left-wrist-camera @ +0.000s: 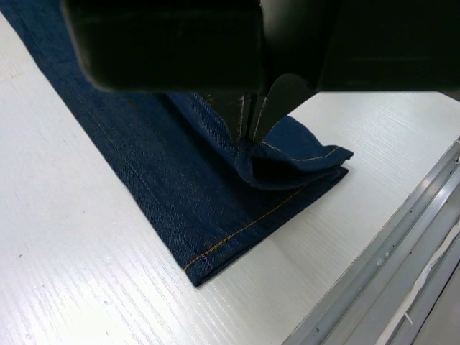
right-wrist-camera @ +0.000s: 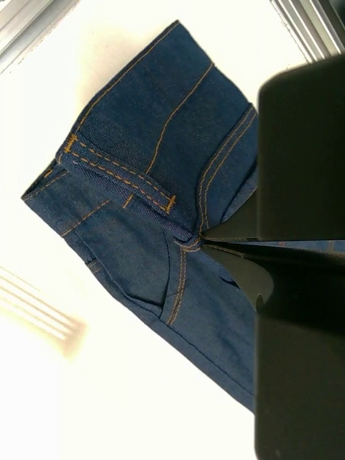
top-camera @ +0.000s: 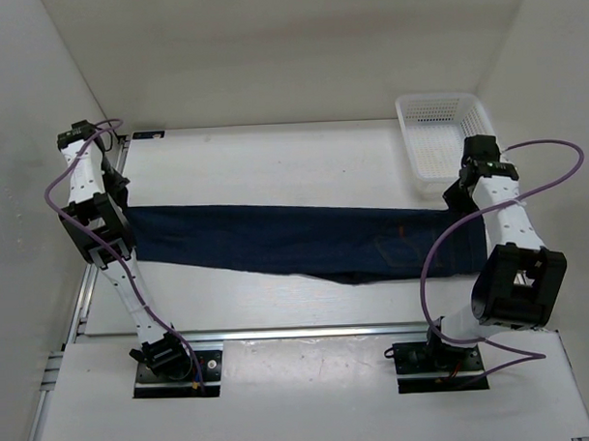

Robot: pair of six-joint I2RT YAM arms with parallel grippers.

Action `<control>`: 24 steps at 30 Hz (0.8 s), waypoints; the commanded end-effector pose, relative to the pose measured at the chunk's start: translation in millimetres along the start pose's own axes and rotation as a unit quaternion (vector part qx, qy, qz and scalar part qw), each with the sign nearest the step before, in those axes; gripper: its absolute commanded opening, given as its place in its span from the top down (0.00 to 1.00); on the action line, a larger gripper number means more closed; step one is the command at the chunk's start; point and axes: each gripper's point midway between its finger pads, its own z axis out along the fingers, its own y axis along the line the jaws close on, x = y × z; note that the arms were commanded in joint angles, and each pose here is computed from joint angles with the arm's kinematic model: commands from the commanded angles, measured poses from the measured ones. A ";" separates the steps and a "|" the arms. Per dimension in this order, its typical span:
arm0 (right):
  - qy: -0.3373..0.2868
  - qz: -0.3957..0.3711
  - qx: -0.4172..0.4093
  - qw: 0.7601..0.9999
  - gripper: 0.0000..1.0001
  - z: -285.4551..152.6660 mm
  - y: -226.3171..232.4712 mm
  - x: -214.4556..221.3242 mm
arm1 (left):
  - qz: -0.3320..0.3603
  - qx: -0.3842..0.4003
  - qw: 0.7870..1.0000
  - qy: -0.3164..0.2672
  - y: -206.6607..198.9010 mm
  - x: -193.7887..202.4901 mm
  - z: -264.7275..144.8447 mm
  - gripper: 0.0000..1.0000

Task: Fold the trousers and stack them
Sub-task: Fold the trousers

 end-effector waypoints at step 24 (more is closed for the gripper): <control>-0.069 0.020 -0.010 0.997 0.20 -20.5 7.1 -48.2 | -0.004 0.066 0.996 -0.057 -30.9 -32.7 -26.6 0.13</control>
